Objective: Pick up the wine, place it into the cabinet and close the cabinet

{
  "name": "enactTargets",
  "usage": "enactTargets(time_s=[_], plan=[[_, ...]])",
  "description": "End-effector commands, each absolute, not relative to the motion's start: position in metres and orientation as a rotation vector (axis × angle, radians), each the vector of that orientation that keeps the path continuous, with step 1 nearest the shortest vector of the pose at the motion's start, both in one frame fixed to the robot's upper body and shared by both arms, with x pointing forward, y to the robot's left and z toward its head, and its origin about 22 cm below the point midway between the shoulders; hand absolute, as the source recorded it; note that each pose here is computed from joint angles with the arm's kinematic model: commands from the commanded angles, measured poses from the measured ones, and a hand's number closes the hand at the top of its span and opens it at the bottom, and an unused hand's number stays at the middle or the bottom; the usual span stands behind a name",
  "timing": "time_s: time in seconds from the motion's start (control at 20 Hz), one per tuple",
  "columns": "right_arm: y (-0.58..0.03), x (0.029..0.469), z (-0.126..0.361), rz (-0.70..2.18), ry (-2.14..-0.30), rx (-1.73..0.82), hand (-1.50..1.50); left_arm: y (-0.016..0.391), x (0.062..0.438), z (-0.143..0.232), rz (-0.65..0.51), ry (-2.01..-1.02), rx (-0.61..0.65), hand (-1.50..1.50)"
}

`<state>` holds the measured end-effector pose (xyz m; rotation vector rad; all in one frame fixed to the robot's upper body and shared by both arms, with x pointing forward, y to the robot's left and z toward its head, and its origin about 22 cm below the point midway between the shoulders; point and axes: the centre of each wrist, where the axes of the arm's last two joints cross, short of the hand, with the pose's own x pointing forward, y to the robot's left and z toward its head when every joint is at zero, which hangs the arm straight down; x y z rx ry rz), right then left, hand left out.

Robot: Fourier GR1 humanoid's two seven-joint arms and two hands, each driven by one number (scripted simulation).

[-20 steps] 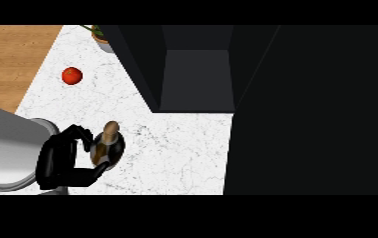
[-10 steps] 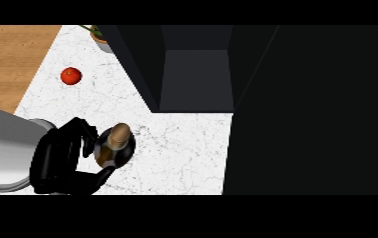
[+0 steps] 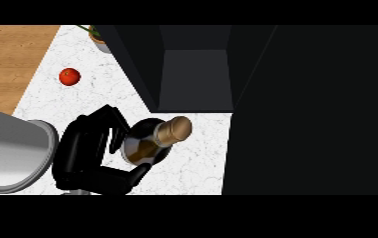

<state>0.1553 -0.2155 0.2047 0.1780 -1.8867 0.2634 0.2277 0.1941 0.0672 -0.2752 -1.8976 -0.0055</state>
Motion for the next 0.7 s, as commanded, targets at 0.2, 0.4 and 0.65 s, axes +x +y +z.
enactTargets(time_s=[0.2, 0.4, 0.65], plan=[[-0.226, 0.137, 0.215, 0.256, -1.933, 0.233, -1.50, 0.128, 0.232, 0.106, -0.003, -1.892, -0.346, 1.50], [-0.227, 0.139, 0.208, 0.261, -1.941, 0.240, -1.50, 0.115, 0.242, 0.124, 0.015, -1.905, -0.344, 1.50], [-0.225, 0.142, 0.208, 0.238, -1.933, 0.241, -1.50, 0.098, 0.265, 0.127, 0.014, -1.918, -0.302, 1.50]])
